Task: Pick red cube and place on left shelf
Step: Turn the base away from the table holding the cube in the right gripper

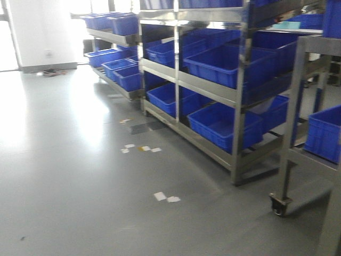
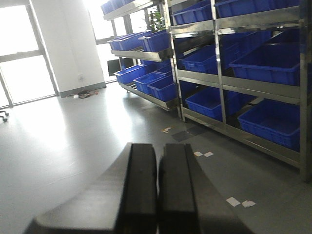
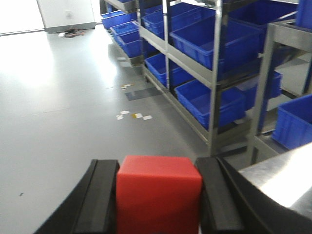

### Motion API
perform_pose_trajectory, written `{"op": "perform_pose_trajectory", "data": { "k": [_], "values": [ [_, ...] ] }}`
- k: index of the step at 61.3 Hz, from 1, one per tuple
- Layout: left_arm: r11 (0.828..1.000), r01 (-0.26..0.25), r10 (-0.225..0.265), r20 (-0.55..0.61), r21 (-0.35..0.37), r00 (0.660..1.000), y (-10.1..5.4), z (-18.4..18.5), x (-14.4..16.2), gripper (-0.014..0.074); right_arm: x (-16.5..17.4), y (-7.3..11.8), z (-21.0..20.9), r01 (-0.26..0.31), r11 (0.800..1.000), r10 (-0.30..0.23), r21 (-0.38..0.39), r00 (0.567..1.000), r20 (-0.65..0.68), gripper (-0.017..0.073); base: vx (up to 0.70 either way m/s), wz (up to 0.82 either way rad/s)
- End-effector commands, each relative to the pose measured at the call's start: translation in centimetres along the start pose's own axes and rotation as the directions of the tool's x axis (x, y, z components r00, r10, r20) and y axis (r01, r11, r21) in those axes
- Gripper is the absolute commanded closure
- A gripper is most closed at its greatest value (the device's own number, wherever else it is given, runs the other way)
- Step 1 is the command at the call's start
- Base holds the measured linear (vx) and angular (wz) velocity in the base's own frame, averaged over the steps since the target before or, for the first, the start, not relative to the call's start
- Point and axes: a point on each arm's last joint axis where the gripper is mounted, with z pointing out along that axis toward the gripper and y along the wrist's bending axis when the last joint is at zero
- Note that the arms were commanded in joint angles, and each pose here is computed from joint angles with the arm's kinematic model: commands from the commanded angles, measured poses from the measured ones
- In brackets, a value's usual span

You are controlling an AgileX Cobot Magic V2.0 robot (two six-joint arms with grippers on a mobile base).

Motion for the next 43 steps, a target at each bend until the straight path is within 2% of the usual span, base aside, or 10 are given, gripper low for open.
{"op": "perform_pose_trajectory", "data": {
  "k": [1, 43],
  "values": [
    [1.0, 0.005, -0.004, 0.062, -0.004, 0.998, -0.01, 0.09, -0.04, 0.0488, -1.82, 0.16, -0.24, 0.015, 1.0, -0.013, -0.01, 0.992, 0.124, 0.0501, -0.13, 0.06],
    [1.0, 0.005, -0.004, 0.062, -0.004, 0.998, -0.01, 0.09, -0.04, 0.0488, -1.82, 0.16, -0.24, 0.015, 1.0, -0.013, -0.01, 0.992, 0.124, 0.0501, -0.09, 0.36]
  ]
}}
